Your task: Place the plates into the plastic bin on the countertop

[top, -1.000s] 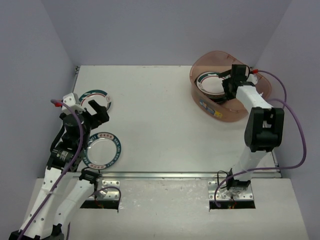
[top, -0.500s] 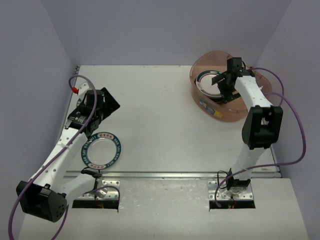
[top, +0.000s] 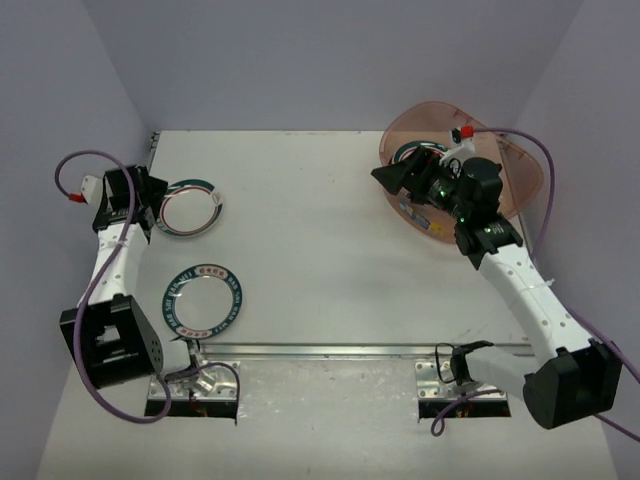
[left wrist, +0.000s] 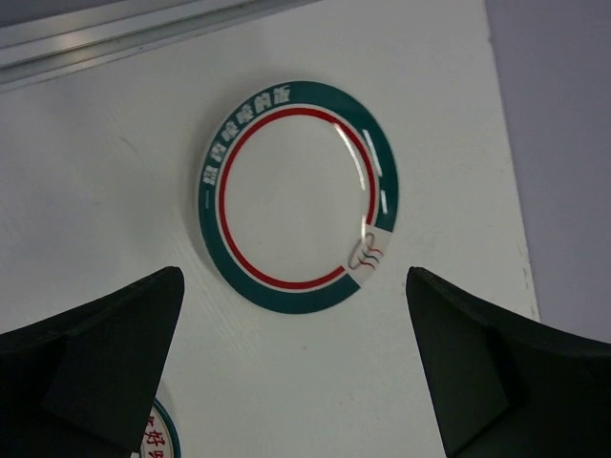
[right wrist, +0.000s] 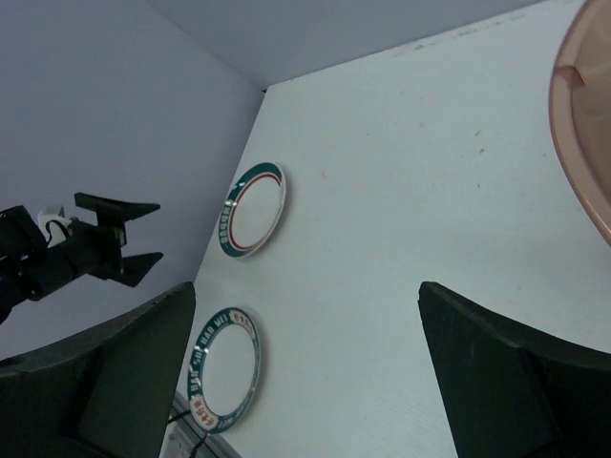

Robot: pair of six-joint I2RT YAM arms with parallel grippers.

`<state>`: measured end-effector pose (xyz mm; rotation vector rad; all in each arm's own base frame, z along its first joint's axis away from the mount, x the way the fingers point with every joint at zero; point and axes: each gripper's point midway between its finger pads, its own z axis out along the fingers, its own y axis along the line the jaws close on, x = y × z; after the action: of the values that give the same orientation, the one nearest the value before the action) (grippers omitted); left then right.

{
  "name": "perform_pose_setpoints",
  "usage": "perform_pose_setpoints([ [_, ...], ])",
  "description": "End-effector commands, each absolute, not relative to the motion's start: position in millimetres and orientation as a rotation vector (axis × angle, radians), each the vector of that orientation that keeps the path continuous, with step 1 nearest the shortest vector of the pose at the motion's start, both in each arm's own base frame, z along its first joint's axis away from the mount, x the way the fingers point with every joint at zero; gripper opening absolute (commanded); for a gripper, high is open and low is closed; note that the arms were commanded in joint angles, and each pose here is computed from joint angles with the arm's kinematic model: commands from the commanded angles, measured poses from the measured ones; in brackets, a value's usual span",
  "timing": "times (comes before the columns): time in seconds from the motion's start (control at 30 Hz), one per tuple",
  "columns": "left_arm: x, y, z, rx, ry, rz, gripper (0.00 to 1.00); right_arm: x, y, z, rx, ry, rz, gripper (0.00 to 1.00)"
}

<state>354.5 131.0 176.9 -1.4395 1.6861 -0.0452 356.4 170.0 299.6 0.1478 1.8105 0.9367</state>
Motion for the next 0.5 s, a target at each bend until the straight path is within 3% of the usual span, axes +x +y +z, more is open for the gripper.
perform_pose_setpoints([
  [0.0,363,146,127,-1.539,1.723,-0.061,1.00,344,180,298,-0.040,1.735,1.091,0.99],
  [0.3,407,150,44,-1.539,1.905,-0.139,0.98,309,192,297,-0.172,1.755,1.213,0.99],
  [0.47,402,150,10,-1.615,1.949,-0.106,0.61,304,191,304,-0.205,1.745,1.258,0.99],
])
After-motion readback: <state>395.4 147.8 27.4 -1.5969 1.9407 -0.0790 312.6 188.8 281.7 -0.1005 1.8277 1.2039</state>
